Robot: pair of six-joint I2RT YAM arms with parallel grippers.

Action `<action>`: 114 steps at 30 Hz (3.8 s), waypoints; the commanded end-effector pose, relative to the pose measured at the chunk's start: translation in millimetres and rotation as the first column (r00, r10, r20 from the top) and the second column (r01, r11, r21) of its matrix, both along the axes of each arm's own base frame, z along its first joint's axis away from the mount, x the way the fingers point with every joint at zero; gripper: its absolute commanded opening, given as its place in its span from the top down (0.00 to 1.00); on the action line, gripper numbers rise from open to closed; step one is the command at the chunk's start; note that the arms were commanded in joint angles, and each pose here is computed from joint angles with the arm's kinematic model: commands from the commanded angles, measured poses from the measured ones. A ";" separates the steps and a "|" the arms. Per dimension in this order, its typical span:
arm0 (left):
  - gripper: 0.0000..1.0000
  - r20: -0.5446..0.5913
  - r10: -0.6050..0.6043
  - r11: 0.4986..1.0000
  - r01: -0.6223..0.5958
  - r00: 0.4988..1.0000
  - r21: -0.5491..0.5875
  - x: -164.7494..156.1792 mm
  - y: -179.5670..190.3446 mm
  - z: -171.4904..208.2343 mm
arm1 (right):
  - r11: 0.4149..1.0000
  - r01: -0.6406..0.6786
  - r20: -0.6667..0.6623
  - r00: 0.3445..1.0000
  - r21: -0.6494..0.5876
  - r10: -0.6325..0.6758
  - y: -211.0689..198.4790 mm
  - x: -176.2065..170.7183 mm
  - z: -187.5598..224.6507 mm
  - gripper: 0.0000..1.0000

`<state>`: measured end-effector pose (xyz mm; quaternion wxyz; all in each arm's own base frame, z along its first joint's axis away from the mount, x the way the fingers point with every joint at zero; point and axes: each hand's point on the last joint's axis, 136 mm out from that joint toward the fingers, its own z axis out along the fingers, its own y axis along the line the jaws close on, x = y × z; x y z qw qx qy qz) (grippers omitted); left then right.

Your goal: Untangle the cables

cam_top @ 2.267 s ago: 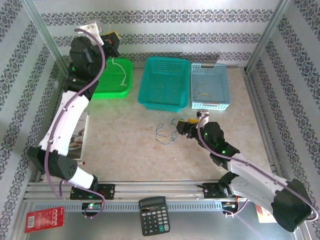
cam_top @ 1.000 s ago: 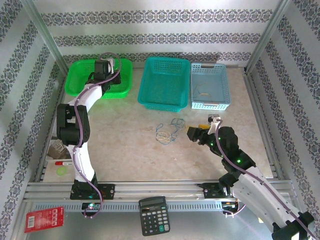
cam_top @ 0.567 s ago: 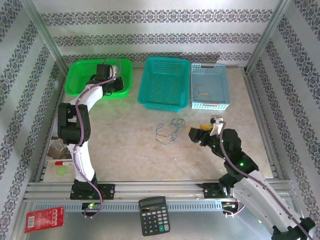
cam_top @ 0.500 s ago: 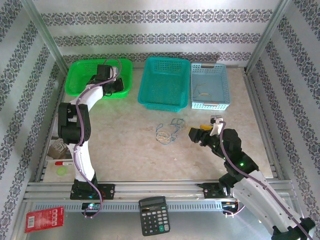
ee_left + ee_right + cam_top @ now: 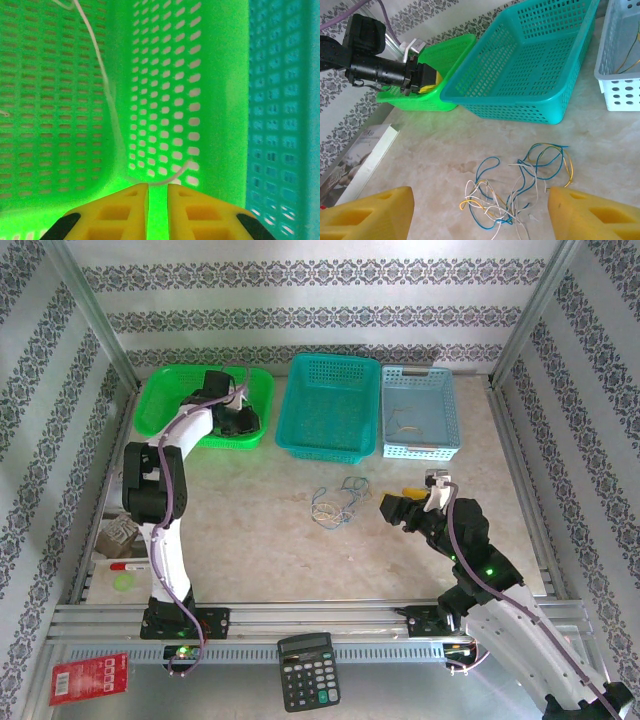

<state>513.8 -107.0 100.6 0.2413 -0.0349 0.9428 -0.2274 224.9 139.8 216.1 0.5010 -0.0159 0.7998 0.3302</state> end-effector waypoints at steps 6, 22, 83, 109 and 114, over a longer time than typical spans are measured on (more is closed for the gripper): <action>0.72 0.036 0.007 0.999 -0.006 0.999 -0.051 -8.5 -16.7 37.0 | 1.000 -0.005 0.001 1.000 0.011 0.005 3.0 4.7 11.1 0.29; 0.00 0.313 0.142 0.990 -0.142 0.939 -0.023 -24.6 16.0 158.1 | 0.999 -0.020 -0.108 0.994 -0.048 0.014 6.7 8.2 -23.5 0.29; 0.00 0.219 0.219 0.867 -0.087 0.951 -0.491 -199.6 -76.4 104.0 | 0.936 -0.352 -0.169 0.921 0.026 0.351 93.7 13.8 -26.8 1.00; 0.22 0.264 0.034 0.699 0.166 0.964 -0.696 -217.0 -197.2 131.5 | 0.888 -0.446 -0.082 0.886 0.115 0.456 111.7 7.3 -12.8 1.00; 0.25 0.281 0.034 0.684 0.183 0.959 -0.706 -218.2 -206.8 136.0 | 0.889 -0.442 -0.084 0.888 0.116 0.453 111.0 6.9 -14.8 1.00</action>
